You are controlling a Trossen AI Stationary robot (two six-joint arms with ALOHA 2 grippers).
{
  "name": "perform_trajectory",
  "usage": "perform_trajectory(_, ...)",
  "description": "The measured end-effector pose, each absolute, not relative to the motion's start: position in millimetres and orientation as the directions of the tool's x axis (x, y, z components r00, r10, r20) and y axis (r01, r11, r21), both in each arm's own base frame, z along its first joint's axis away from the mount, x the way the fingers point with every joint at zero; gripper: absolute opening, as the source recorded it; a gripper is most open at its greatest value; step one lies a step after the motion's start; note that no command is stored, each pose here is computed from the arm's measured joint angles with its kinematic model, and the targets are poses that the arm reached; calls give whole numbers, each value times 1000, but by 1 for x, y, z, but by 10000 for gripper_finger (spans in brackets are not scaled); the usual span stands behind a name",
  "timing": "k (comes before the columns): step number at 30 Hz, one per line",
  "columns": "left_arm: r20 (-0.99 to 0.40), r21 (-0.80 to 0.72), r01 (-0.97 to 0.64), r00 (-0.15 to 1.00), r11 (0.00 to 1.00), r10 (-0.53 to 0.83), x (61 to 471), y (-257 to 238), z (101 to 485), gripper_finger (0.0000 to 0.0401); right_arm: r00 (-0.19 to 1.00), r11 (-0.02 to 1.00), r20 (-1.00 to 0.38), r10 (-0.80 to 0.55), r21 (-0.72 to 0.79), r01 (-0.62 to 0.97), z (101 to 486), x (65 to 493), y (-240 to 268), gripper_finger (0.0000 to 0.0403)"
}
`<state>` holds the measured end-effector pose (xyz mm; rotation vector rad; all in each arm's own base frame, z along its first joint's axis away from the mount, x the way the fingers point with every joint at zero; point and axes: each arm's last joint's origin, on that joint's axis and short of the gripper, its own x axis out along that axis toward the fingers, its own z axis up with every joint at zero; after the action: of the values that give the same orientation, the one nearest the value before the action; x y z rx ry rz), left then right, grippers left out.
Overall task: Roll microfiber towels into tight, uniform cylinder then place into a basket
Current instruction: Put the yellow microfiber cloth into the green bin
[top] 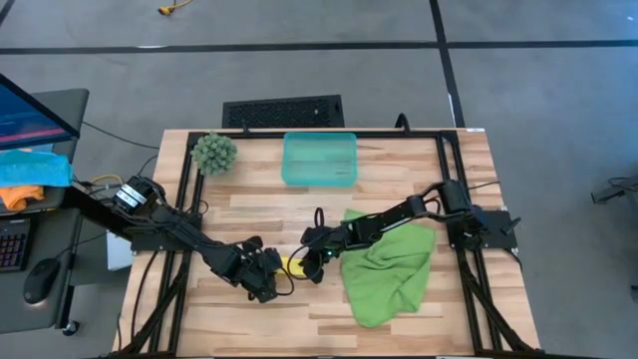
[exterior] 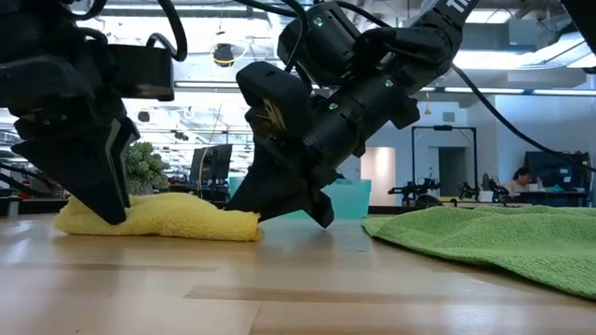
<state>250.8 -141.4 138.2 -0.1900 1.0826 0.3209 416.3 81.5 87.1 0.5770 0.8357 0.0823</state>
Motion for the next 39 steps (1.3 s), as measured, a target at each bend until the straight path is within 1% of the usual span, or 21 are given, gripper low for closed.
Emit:
perform_trajectory(4,-894,35,-346,409,938,185,249,-140,141,105,673,846,-682,287,510,157,87,416,81,24)
perform_trajectory(9,-881,72,-364,414,929,230,237,-139,156,105,672,853,-683,285,500,146,87,416,82,15)
perform_trajectory(16,-819,59,-391,508,919,269,209,-133,201,105,673,855,-683,283,498,146,87,416,81,22)
perform_trajectory(20,-775,20,-422,566,906,280,195,-129,216,105,676,860,-684,274,489,147,87,416,81,16)
perform_trajectory(24,-772,-34,-456,578,889,267,186,-126,212,105,679,864,-686,264,481,150,87,416,81,20)
perform_trajectory(29,-804,-67,-517,534,854,260,180,-122,197,114,678,869,-686,262,474,144,87,416,82,21)
perform_trajectory(32,-818,-75,-551,511,831,265,176,-119,187,135,679,873,-686,262,468,137,87,415,83,19)
perform_trajectory(34,-821,-111,-575,513,811,251,174,-118,181,154,679,874,-686,260,467,137,87,415,83,21)
perform_trajectory(37,-816,-176,-580,538,795,212,174,-117,169,186,680,874,-685,260,467,137,87,415,83,24)
perform_trajectory(39,-797,-234,-571,576,787,181,176,-117,162,206,680,873,-685,261,468,136,87,415,83,21)
